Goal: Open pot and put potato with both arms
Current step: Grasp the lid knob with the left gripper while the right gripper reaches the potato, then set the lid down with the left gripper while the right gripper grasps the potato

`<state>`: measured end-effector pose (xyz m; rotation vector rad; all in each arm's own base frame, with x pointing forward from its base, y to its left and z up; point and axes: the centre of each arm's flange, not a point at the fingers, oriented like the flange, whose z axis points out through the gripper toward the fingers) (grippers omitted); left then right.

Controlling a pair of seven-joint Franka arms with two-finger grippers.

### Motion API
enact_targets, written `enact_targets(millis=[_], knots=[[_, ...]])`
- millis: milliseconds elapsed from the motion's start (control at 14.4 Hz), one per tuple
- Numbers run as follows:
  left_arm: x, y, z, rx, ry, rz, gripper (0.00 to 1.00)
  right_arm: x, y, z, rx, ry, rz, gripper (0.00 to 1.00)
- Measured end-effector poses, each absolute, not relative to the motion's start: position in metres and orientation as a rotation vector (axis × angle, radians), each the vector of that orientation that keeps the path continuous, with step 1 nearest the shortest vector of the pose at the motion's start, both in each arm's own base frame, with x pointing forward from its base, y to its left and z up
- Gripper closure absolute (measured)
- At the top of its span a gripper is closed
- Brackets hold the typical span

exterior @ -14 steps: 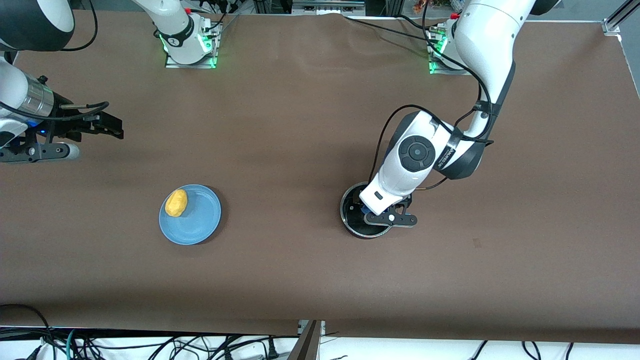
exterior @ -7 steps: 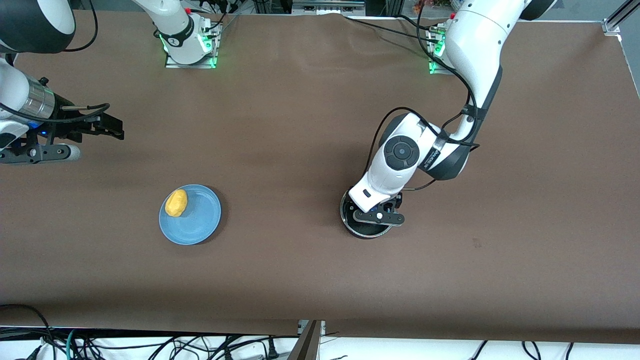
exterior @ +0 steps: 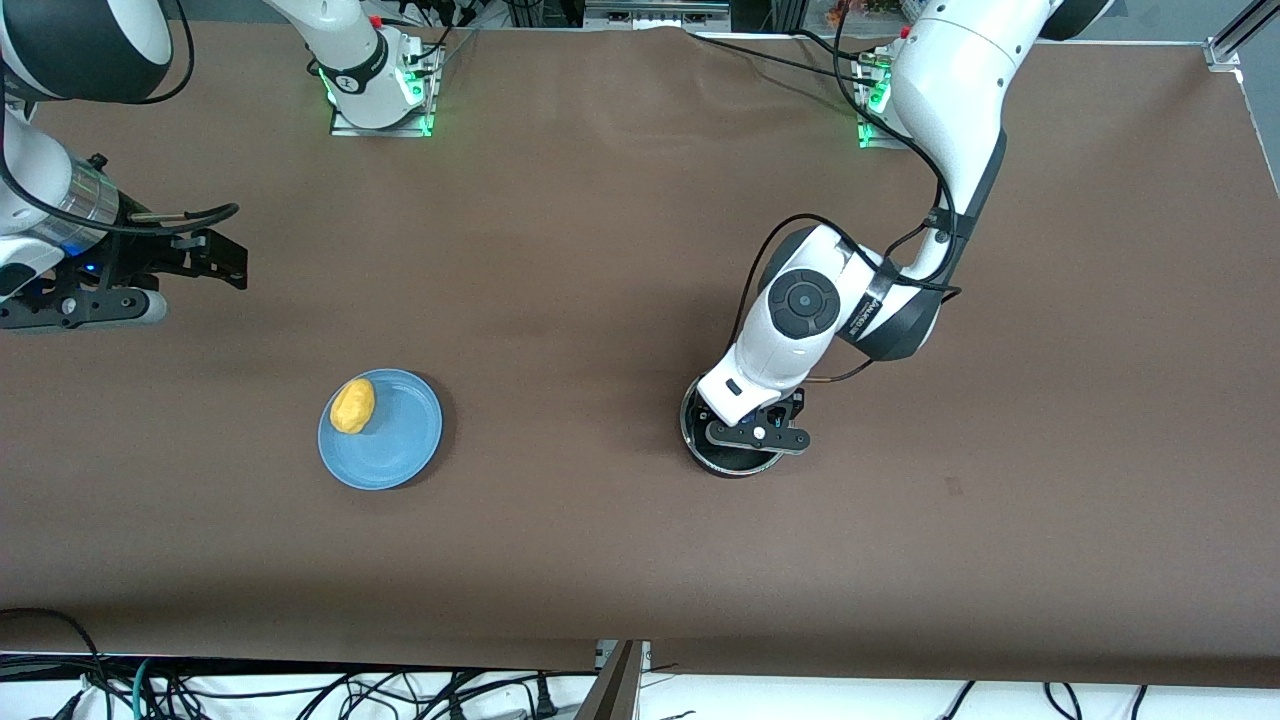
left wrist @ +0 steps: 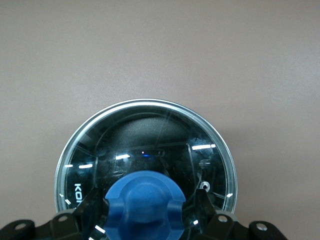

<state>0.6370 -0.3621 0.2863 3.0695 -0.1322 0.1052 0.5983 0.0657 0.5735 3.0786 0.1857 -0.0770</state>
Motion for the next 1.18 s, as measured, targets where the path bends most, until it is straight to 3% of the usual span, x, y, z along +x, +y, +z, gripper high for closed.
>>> enact_targets(millis=[139, 347, 833, 1181], knots=[[0.637, -0.362, 0.286, 3.076, -0.143, 0.112, 0.31, 0.604, 0.066, 0.566, 3.079, 0.184, -0.066, 0.00], [0.637, -0.362, 0.287, 3.094, -0.172, 0.131, 0.39, 0.614, 0.065, 0.540, 3.075, 0.181, -0.122, 0.00], [0.640, -0.358, 0.296, 3.101, -0.167, 0.131, 0.39, 0.641, 0.071, 0.495, 3.001, 0.228, -0.098, 0.00], [0.655, -0.314, 0.349, 3.136, -0.199, 0.127, 0.39, 0.658, 0.073, 0.430, 3.026, 0.223, -0.189, 0.00]])
